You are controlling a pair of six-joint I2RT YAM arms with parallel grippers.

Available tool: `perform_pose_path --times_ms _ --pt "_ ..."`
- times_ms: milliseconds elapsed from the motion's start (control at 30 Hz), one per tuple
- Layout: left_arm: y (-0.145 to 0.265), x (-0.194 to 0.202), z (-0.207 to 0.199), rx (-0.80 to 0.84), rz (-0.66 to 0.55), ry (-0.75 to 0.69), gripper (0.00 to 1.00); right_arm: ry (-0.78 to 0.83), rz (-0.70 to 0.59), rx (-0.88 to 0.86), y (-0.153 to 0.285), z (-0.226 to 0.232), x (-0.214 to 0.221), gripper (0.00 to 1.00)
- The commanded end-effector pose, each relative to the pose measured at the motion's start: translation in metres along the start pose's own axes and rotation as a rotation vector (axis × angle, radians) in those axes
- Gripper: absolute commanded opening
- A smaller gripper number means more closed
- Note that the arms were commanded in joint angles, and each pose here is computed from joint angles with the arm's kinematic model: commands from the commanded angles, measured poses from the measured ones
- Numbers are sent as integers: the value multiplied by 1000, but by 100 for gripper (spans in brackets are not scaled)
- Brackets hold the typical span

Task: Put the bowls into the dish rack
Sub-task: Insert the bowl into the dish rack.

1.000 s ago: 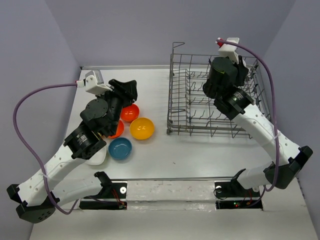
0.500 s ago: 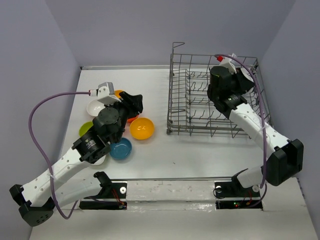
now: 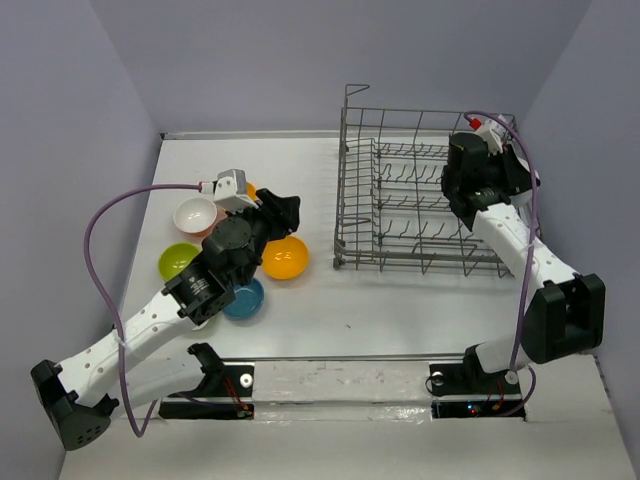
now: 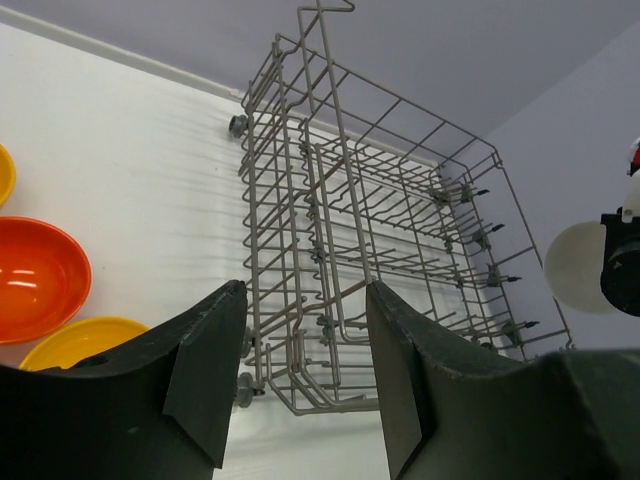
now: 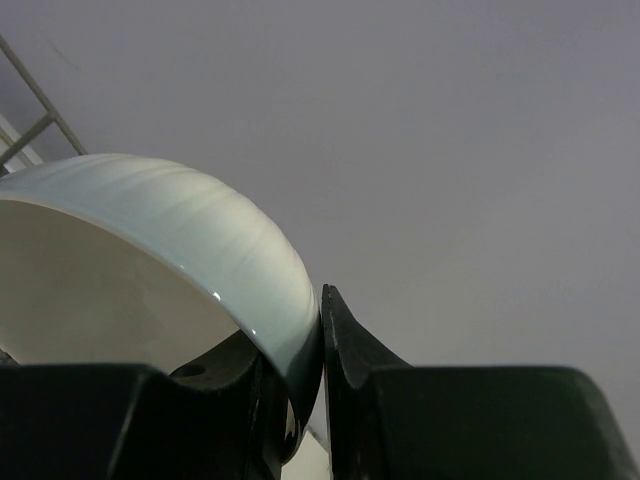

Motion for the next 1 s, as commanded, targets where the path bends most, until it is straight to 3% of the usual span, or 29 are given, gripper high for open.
perform_pose_path --times_ms 0,533,967 --pt "-2 -5 -10 71 -34 47 60 -68 134 165 -10 -15 17 1" --pt "5 -4 -7 102 -46 64 61 2 202 192 -49 19 27 1" --pt "6 -2 -9 119 -31 64 61 44 225 205 -55 22 31 1"
Point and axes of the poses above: each gripper's point midway between its finger pads, its own y axis back along the fingers, its own z axis along the line the jaws close on, x = y × z, the point moved 5 cm from there along y, back along the fingers, and after that the axes turned 1 degree about y, right-handed, at the moved point
